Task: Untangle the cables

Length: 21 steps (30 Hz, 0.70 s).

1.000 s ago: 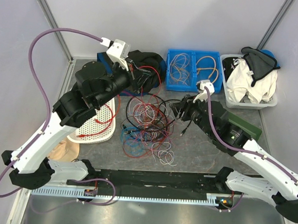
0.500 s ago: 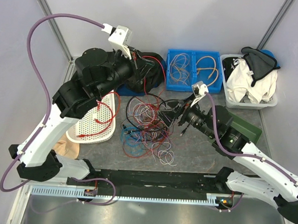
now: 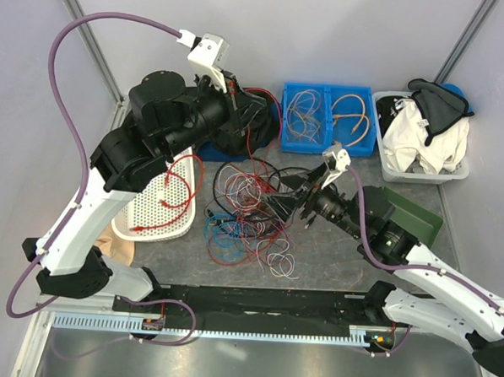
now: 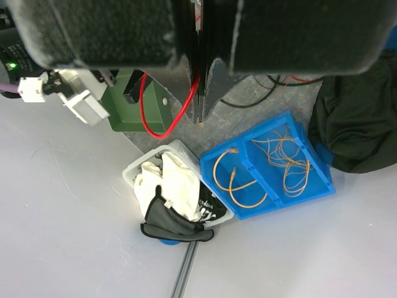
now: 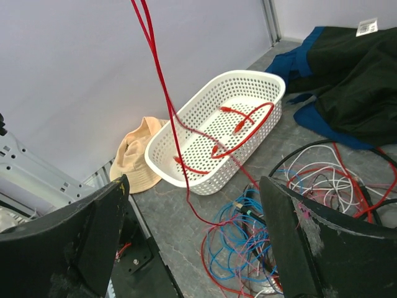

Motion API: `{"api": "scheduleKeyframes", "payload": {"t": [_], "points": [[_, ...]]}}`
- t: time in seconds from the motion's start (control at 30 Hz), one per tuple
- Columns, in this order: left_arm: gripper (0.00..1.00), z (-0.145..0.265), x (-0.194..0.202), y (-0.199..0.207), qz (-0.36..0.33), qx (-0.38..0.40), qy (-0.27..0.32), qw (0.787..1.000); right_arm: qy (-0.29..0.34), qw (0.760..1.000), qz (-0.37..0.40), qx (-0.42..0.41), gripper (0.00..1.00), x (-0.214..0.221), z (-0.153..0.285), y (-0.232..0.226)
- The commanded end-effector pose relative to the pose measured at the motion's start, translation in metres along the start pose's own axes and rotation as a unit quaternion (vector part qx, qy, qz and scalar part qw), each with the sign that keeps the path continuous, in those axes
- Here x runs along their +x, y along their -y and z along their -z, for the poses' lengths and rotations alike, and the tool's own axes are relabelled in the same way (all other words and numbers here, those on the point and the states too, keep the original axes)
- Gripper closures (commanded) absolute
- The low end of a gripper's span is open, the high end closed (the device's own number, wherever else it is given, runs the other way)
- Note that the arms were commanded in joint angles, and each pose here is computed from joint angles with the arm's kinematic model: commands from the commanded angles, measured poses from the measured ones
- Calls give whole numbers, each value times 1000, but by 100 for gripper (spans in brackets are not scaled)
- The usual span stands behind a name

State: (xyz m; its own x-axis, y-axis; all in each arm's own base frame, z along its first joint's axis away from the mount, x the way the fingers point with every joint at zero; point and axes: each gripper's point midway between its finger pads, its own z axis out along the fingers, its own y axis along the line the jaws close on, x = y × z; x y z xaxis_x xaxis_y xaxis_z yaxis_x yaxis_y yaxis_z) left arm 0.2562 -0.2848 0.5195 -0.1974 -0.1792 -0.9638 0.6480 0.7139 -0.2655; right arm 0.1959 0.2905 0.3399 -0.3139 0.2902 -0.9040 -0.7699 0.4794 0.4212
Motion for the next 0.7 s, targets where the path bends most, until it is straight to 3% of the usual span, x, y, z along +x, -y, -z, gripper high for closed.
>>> {"api": "scheduleKeyframes", "payload": {"t": [0.0, 0.53, 0.57, 0.67], "points": [[98, 8, -21, 3, -23, 7, 23, 999, 32, 999, 24, 0, 7, -13, 11, -2], [98, 4, -18, 19, -2, 44, 11, 999, 20, 999, 27, -12, 7, -9, -50, 0], [98, 4, -17, 19, -2, 45, 9, 999, 23, 999, 29, -2, 8, -11, -54, 3], [98, 3, -10, 18, 0, 46, 1, 999, 39, 999, 27, 6, 29, -19, -62, 6]]}}
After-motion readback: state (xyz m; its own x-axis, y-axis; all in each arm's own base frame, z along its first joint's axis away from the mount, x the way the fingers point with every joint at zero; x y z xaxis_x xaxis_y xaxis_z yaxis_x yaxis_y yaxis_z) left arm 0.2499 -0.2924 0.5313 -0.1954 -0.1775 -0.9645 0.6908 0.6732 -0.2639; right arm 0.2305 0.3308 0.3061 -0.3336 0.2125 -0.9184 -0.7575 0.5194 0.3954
